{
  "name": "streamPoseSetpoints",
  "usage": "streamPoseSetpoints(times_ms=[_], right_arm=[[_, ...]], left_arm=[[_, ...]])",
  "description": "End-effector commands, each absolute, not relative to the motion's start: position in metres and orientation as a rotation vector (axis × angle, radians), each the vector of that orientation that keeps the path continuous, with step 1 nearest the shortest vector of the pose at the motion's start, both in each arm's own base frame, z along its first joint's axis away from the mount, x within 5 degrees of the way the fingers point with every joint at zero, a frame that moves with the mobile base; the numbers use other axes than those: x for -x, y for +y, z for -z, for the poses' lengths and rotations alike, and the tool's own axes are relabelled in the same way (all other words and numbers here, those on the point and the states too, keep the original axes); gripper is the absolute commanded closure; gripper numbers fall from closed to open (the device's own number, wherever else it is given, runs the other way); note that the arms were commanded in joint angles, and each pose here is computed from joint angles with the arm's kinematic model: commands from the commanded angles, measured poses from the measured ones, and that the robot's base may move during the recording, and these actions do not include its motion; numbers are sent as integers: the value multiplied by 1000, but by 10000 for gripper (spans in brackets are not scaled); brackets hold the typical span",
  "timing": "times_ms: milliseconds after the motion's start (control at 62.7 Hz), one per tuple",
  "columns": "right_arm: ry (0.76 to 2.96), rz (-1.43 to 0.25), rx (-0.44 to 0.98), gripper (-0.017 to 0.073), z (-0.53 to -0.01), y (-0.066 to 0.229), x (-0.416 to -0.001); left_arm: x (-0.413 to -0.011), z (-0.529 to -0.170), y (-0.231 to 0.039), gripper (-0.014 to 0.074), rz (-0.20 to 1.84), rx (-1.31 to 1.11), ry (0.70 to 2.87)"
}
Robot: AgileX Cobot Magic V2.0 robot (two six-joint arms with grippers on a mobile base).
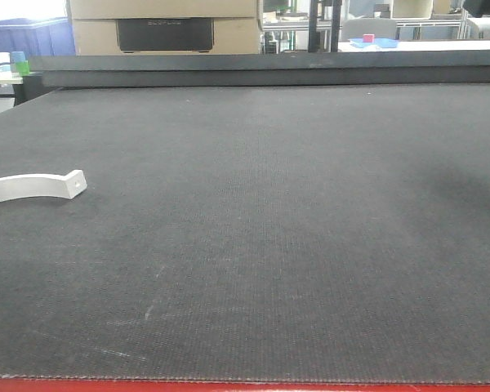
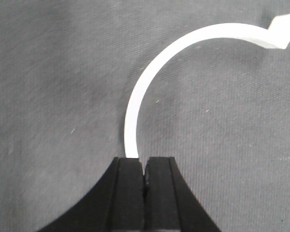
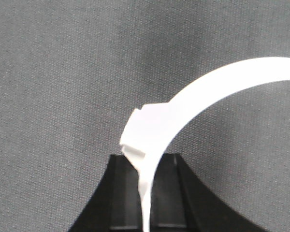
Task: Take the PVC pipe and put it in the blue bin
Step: 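Close left and right grippers on the ends of the white curved pipe pieces, then lift both held white pipe pieces up off the mat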
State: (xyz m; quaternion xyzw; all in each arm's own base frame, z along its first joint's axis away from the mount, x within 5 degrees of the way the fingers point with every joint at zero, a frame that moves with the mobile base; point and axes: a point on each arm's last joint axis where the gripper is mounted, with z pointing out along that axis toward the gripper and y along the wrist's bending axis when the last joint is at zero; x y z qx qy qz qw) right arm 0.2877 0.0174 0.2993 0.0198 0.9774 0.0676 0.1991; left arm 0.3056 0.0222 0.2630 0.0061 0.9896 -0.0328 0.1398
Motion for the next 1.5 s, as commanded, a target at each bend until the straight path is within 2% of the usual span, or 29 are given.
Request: streamPoseSetpoints(times_ms=[0,64,128,287,398,669,845,1339,1403,1482], right_arm=[[2704,-185,-41,727,-304,17,-288],[2704,-189,-42,727,-304,18,-288],[2704,-189,-42,727,-304,18,-288],[2704,-189,-42,727,-304,18,-288],[2702,-191,-43,727,-304,18,-288],[2669,-190,-47,727,-305,18,-291],[2669,-190,-47,727,-305,18,-291],[2669,-190,-47,727,-305,18,-291],[2669,-190,-47,727,-305,18,-291],[2669,-190,-47,727,-305,18,-291]], left_arm=[[-312,-263,23,705,99,-40,2863],[-315,-261,24,696,92,-46,2866],[-318,-258,26,643,60,-58,2862],[-319,-255,28,428,28,-74,2870],[-321,-252,26,333,45,-76,2878],[-330,-230,11,330,62,-118,2945],[-334,-216,16,330,-14,-44,2992],[-338,-197,16,332,-7,-31,3055],[-338,-197,16,353,-7,-31,3057],[-338,-197,16,430,-7,-31,3059]])
